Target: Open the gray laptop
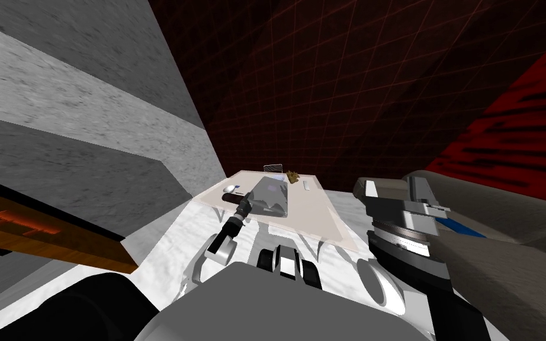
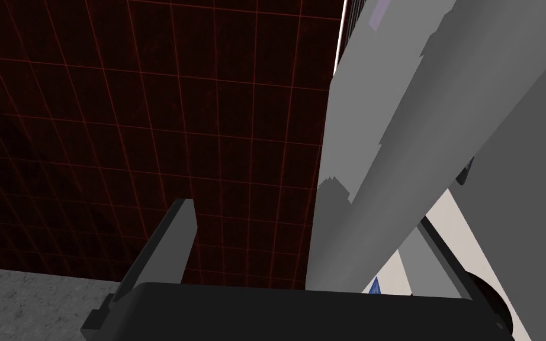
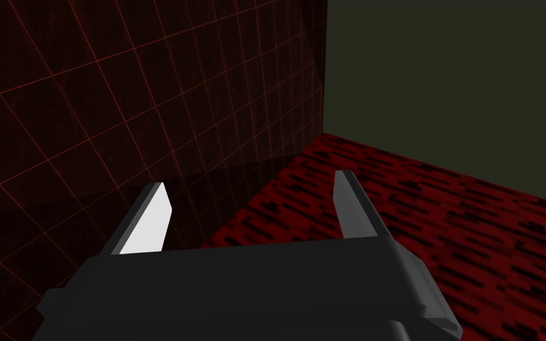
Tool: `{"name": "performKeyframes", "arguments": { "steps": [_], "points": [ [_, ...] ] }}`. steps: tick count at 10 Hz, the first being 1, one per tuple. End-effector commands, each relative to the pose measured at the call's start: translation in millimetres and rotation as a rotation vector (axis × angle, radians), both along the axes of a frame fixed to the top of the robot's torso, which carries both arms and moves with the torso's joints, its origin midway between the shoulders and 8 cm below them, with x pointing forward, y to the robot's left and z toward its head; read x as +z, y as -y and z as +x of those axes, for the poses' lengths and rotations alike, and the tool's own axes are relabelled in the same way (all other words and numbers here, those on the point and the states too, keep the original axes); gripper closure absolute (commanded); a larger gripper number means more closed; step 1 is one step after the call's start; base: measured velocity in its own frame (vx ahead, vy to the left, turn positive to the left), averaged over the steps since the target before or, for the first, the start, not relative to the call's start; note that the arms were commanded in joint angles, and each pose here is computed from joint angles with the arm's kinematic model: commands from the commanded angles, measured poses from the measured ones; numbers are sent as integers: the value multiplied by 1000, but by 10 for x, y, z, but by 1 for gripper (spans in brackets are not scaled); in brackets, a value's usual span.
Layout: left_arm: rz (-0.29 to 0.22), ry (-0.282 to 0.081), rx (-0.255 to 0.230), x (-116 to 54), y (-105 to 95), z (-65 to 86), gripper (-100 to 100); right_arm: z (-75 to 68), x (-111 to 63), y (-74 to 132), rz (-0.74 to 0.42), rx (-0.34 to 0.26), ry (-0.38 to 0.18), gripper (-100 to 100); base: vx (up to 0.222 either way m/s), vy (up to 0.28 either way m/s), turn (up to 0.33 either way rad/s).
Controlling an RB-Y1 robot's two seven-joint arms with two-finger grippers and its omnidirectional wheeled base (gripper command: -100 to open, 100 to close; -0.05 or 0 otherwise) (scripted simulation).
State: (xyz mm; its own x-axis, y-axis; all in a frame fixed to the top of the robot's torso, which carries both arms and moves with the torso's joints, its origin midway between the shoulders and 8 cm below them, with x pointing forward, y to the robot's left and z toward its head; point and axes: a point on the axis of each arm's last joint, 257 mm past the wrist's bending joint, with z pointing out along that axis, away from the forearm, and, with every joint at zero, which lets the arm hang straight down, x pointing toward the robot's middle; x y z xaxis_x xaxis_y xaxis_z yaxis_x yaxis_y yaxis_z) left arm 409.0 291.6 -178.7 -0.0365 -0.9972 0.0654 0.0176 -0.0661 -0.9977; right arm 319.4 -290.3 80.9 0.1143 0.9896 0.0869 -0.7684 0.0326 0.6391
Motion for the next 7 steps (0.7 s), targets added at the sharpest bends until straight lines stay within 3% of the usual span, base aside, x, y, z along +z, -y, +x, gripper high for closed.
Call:
{"name": "performKeyframes", "arguments": {
  "steps": [1,3,4,5,7],
  "points": [
    [1,3,-7,152,30,-60,-100,0,0,0,0,0,0,0,33,-7,18],
    [2,2,-13,264,49,-125,-100,0,0,0,0,0,0,0,32,-5,21],
    [2,0,-10,233,39,-109,-100,0,0,0,0,0,0,0,15,-2,6],
    [1,-2,-10,234,40,-112,0,0,0,0,0,0,0,0,0,0,0],
    [1,-7,-9,214,36,-114,0,0,0,0,0,0,0,0,0,0,0]
  ]
}}
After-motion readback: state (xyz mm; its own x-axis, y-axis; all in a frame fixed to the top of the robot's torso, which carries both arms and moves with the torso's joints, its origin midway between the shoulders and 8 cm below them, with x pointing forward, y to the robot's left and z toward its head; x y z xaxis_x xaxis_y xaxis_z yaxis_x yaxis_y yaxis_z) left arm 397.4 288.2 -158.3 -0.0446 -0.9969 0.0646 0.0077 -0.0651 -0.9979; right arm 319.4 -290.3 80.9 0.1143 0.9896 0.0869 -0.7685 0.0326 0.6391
